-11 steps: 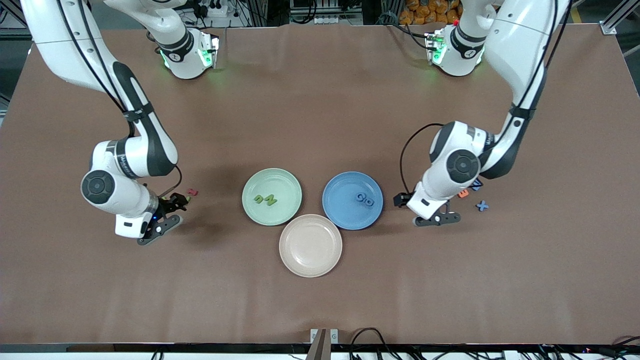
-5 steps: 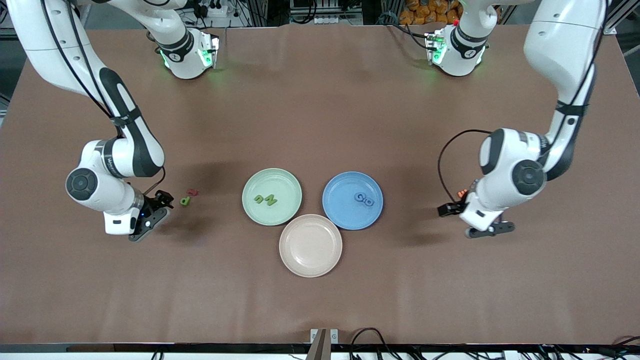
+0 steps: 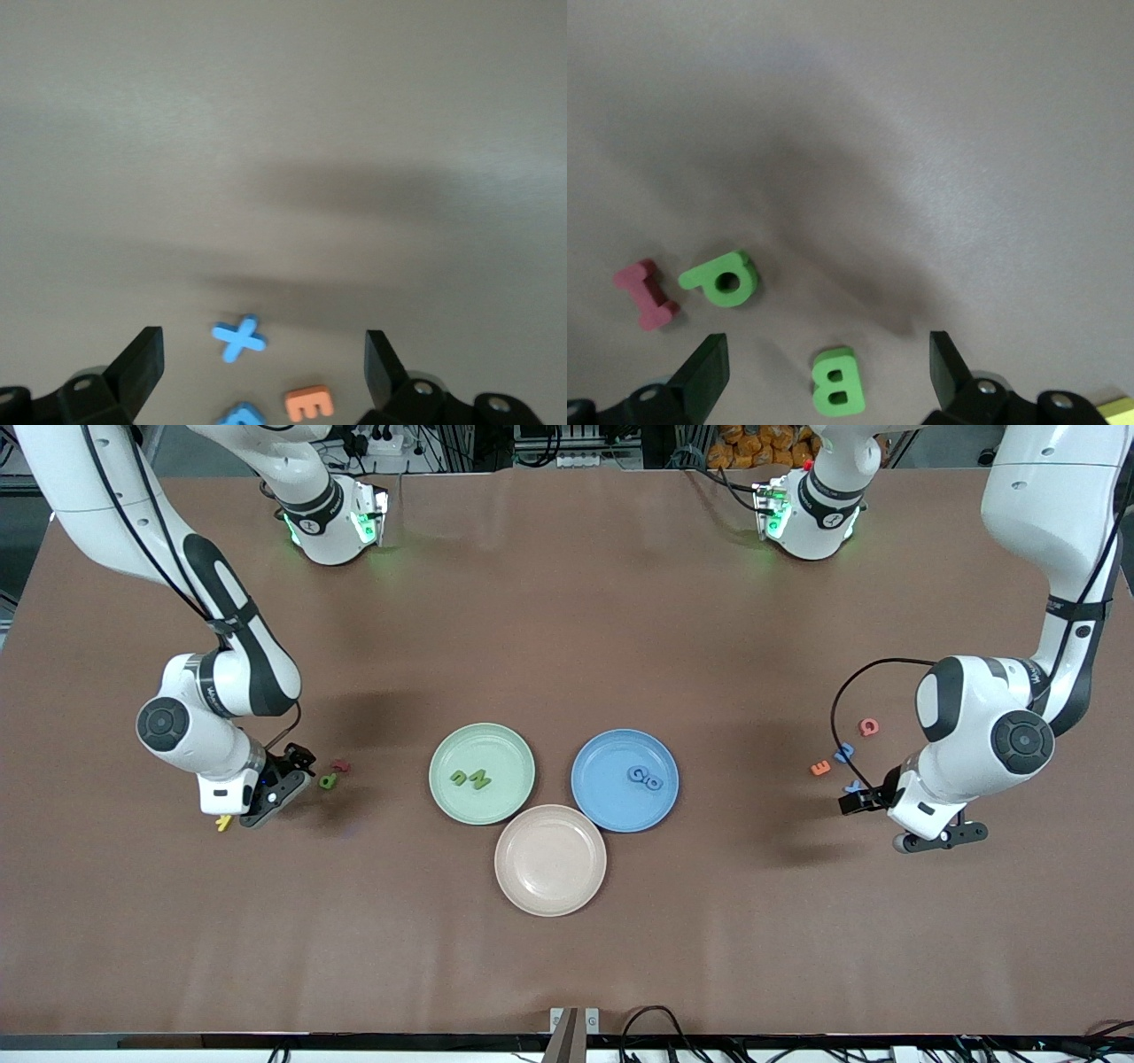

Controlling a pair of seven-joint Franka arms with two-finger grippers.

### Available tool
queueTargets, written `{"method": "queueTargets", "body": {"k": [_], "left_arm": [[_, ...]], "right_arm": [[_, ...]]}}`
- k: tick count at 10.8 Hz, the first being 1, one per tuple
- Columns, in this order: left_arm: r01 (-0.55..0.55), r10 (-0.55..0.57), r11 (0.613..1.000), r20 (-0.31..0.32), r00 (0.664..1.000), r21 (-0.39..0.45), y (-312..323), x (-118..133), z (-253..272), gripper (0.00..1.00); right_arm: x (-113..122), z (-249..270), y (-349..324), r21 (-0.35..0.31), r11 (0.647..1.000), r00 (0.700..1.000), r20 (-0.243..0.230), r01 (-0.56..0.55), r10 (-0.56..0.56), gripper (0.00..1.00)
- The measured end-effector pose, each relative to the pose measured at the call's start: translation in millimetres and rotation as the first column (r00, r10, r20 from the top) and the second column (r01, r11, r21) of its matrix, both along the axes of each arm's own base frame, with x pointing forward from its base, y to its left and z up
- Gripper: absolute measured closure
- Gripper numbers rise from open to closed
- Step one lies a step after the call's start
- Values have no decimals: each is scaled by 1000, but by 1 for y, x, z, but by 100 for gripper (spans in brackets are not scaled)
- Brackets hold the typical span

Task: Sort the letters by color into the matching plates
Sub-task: 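Return both grippers and grasp the green B and the blue x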

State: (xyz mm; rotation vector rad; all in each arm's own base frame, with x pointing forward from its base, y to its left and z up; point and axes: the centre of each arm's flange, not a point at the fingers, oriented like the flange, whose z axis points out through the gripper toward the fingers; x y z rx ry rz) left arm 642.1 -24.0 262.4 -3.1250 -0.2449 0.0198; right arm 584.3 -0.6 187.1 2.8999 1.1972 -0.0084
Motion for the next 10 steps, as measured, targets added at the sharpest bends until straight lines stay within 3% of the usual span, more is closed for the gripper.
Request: {"method": "queueTargets", "body": {"k": [7, 10], "left_arm": [[-10, 13, 999, -67, 998, 40, 15, -24, -32, 0], [-120, 121, 992, -20, 992, 29, 13, -35, -53, 0]], "right_arm": [[-22, -9, -7, -22, 999, 1000, 1, -30, 30, 0], [-22, -9, -9, -21, 999, 999, 14, -30, 30, 0]]}}
